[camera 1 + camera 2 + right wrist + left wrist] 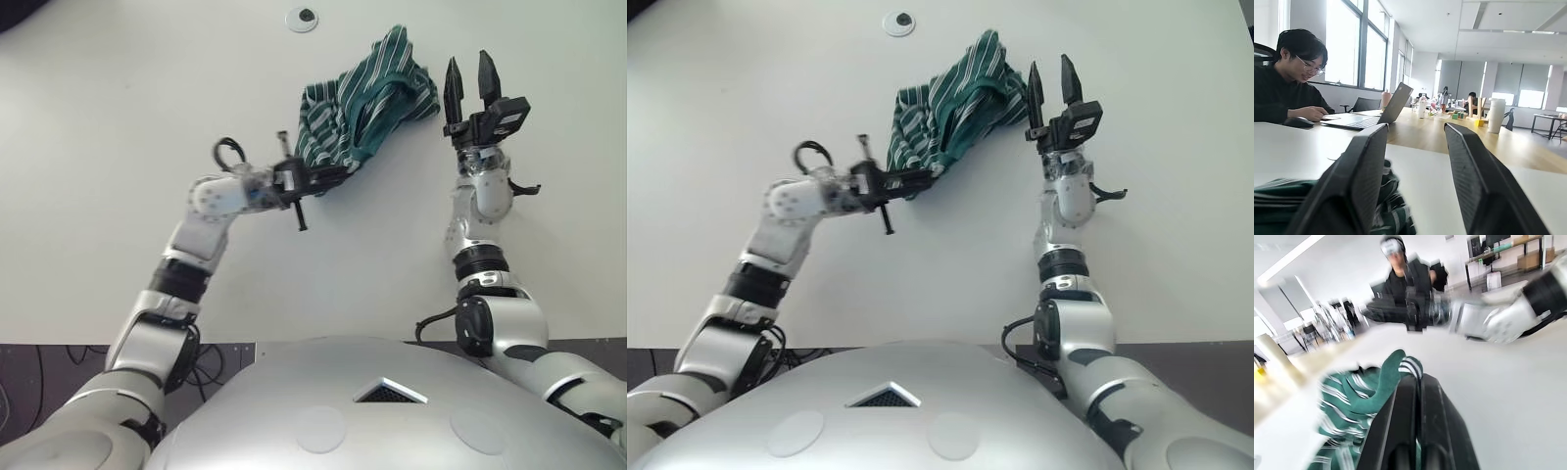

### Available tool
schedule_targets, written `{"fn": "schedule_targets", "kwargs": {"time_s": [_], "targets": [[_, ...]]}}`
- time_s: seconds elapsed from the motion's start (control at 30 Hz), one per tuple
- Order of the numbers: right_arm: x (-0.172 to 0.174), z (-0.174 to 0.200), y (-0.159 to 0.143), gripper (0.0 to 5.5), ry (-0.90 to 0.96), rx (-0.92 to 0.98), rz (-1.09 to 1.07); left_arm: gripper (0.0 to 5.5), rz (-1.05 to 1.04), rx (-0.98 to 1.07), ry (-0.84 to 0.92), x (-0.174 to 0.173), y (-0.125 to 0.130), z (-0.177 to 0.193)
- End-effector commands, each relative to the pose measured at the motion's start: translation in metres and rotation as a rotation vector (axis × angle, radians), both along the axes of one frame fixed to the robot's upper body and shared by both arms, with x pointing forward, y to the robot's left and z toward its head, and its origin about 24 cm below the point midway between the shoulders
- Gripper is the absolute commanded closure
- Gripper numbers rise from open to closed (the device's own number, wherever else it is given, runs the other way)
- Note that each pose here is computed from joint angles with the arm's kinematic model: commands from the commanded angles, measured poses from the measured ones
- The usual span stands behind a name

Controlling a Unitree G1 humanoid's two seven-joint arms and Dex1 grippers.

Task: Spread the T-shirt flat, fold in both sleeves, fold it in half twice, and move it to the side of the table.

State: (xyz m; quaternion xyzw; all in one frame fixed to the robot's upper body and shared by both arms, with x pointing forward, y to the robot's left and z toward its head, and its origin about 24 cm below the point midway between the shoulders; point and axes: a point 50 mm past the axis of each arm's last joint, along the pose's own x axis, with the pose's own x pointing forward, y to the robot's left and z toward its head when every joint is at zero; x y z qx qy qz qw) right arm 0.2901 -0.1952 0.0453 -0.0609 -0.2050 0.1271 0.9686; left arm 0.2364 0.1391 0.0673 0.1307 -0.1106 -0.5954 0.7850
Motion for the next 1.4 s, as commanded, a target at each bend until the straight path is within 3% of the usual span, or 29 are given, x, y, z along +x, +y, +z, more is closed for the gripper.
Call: {"fn": "schedule_targets", "kwargs": {"time_s": [0.03,0.2,0.33,0.47,0.6,0.93,1.3,1.4], "targets": [[0.007,0.013,-0.002,3.4,0.012,-0.137,0.085,5.47,0.01,-0.045,-0.053,-0.017,0.028,0.013],[-0.005,0.025,0.0,3.4,-0.03,-0.278,0.281,5.47,0.047,-0.133,-0.073,-0.037,0.042,0.025],[-0.038,0.014,0.008,3.4,0.006,-0.474,0.56,5.47,0.106,-0.188,-0.07,-0.044,0.053,0.032],[-0.051,0.005,0.023,3.4,0.003,-0.554,0.679,5.47,0.114,-0.204,-0.066,-0.049,0.054,0.032],[-0.046,0.0,0.032,3.4,-0.003,-0.64,0.659,5.47,0.1,-0.2,-0.065,-0.054,0.054,0.029],[-0.019,-0.006,0.049,3.4,0.029,-0.69,0.515,5.47,0.074,-0.187,-0.073,-0.053,0.046,0.03],[-0.005,-0.015,0.063,3.4,0.055,-0.731,0.498,5.47,0.044,-0.161,-0.107,-0.053,0.038,0.041],[-0.003,-0.013,0.066,3.87,0.041,-0.713,0.491,5.5,0.038,-0.156,-0.11,-0.053,0.037,0.043]]}}
